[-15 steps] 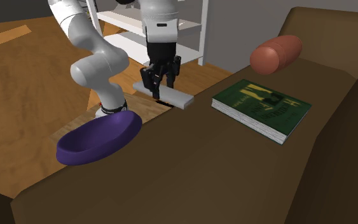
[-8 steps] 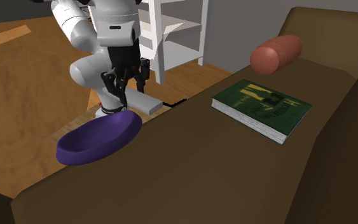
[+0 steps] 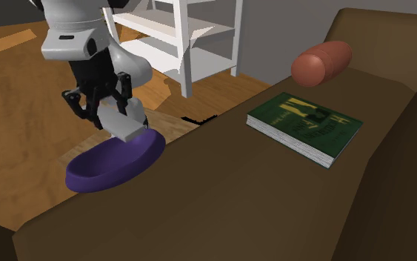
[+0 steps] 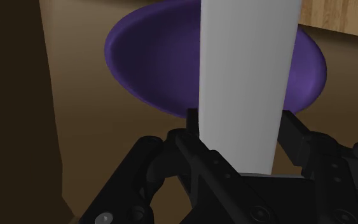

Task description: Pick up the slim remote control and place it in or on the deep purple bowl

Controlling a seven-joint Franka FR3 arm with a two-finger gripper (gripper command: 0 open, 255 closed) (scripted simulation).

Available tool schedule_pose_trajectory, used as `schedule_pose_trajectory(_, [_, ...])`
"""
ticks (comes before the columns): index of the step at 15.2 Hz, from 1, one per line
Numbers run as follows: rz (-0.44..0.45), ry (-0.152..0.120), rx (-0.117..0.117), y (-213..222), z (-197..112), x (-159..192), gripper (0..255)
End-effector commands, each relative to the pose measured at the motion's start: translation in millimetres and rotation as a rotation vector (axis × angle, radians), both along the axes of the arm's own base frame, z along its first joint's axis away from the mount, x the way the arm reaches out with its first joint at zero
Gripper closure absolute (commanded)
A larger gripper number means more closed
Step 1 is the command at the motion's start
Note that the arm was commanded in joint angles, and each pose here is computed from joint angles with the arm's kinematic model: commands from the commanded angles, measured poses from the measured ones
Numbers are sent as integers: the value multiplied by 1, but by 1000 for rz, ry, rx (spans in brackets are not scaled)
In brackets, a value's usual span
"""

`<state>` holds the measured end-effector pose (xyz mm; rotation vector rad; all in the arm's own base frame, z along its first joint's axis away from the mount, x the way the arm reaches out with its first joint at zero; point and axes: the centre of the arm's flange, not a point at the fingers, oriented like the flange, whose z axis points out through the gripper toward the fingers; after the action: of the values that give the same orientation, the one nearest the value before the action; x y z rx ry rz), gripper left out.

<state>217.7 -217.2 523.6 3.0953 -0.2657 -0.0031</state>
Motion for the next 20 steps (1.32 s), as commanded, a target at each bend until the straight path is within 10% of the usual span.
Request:
schedule_pose_trajectory(1, [1, 0, -1, -10, -3, -7, 255])
schedule_pose_trajectory(20, [1, 0, -1, -10, -73, -7, 255])
